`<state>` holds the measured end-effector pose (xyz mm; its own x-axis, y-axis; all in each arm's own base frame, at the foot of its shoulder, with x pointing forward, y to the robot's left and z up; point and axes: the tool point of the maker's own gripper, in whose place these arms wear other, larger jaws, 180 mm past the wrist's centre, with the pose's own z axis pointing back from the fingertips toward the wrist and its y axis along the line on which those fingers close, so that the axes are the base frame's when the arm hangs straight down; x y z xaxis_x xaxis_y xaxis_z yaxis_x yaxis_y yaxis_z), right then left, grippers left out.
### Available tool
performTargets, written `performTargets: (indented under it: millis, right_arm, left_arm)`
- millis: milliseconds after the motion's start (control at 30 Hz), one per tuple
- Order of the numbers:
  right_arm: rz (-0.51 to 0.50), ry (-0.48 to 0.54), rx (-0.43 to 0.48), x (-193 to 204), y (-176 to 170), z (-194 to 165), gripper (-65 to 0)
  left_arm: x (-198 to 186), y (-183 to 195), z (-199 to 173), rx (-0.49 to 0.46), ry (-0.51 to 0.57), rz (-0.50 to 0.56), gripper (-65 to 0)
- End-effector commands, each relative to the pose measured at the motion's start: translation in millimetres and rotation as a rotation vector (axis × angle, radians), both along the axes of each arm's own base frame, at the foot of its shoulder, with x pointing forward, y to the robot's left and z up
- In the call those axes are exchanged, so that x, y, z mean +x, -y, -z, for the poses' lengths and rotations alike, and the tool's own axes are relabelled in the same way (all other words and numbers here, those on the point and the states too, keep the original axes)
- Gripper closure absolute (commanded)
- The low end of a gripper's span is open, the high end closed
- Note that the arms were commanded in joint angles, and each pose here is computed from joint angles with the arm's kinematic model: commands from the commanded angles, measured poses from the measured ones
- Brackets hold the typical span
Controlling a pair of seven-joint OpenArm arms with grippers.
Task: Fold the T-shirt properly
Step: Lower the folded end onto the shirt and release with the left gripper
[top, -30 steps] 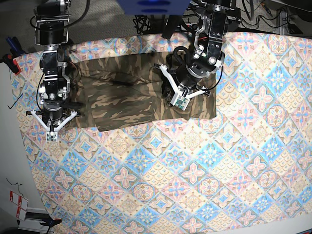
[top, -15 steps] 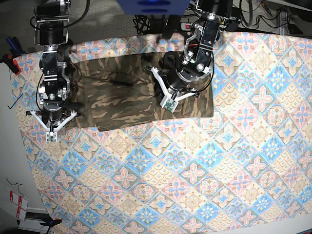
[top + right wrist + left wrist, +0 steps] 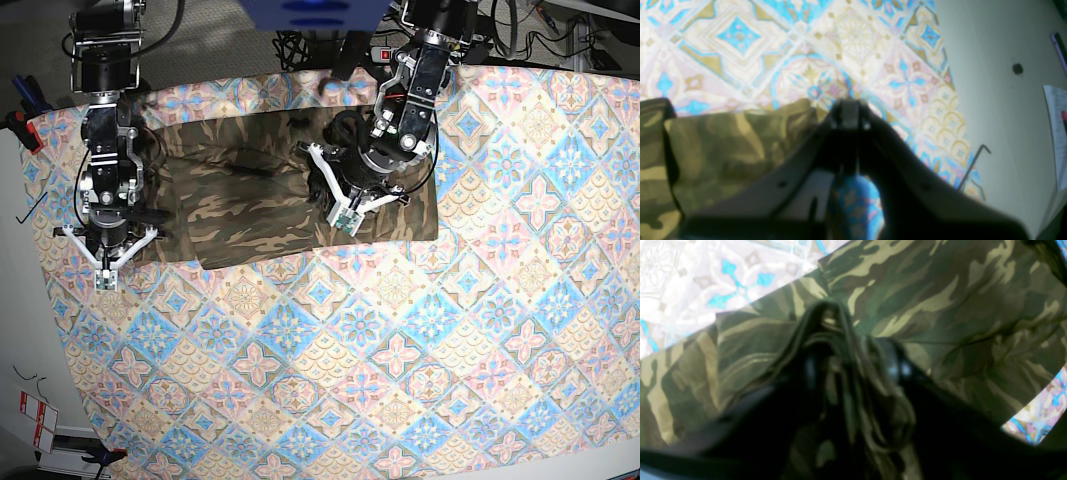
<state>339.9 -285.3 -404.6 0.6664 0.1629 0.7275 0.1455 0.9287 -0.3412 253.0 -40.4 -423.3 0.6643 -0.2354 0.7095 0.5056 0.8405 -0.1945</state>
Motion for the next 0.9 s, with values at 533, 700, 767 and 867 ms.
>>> performTargets:
  millis: [533,700,767,867]
  right_arm:
    - [-0.001,0.054,-0.026,12,6,-18,-1.1]
    - [-0.001,0.054,-0.026,12,6,-18,-1.1]
    - [-0.001,0.054,-0.026,12,6,-18,-1.1]
    - [-0.002,0.056,-0.026,12,6,-18,-1.1]
  left_arm:
    - [-28,70,-10,0.260,0.159,0.418,-43.8]
    - [-32,78,-14,0.314,0.188,0.502,-43.8]
    - [-26,74,-26,0.311,0.212,0.477,-43.7]
    - [-11,40,-46,0.302,0.228,0.348,-39.4]
